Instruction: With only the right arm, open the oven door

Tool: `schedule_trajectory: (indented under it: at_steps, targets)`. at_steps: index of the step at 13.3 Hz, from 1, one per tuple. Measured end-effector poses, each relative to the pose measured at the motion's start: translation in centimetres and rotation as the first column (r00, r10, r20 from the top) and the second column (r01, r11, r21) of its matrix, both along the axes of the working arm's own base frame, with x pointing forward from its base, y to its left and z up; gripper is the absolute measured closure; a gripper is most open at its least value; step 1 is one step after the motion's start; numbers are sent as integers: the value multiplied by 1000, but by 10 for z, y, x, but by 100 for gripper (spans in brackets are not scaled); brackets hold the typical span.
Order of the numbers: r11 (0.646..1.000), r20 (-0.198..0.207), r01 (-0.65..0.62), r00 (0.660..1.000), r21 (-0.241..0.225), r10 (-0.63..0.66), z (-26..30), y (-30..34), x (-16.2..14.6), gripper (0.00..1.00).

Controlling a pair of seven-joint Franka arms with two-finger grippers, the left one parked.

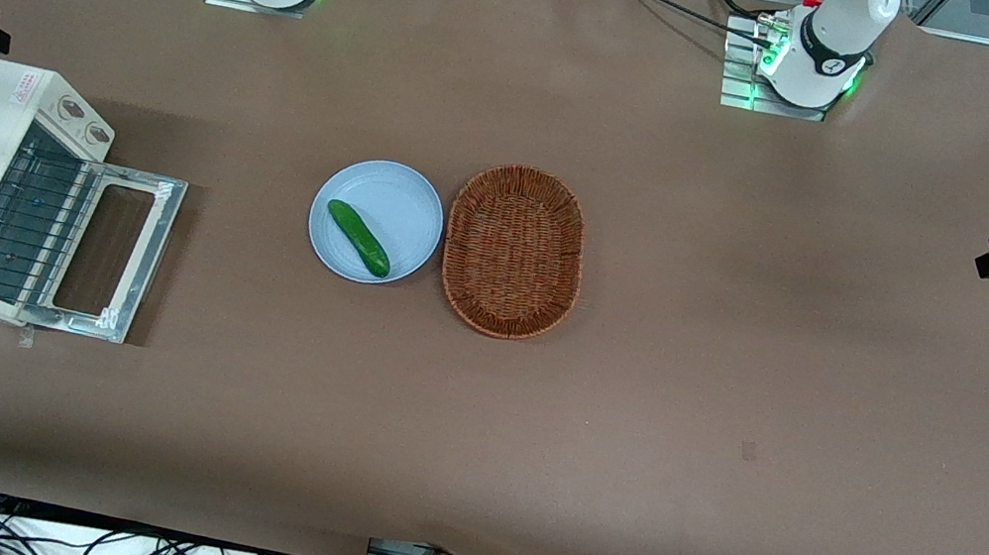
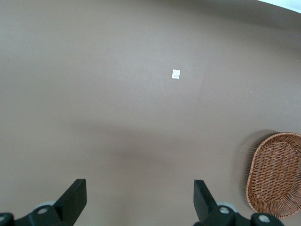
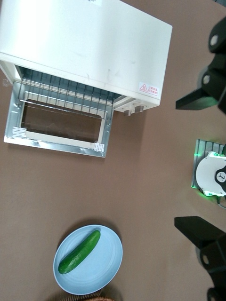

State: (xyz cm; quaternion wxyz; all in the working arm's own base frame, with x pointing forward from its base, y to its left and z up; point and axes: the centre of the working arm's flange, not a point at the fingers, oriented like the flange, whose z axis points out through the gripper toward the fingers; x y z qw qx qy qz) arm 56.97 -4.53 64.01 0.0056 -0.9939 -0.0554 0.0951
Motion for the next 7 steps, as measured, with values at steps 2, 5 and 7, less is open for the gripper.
schedule_trajectory:
  at_steps: [2, 5, 7]
  targets:
    - [1000, 6, 0, 1000, 0, 0, 3, 0, 0, 0]
    - [1000, 7, 1, 1000, -3, -1, 3, 0, 0, 0]
    - [1000, 14, 1, 1000, -4, -1, 3, -1, 1, 0]
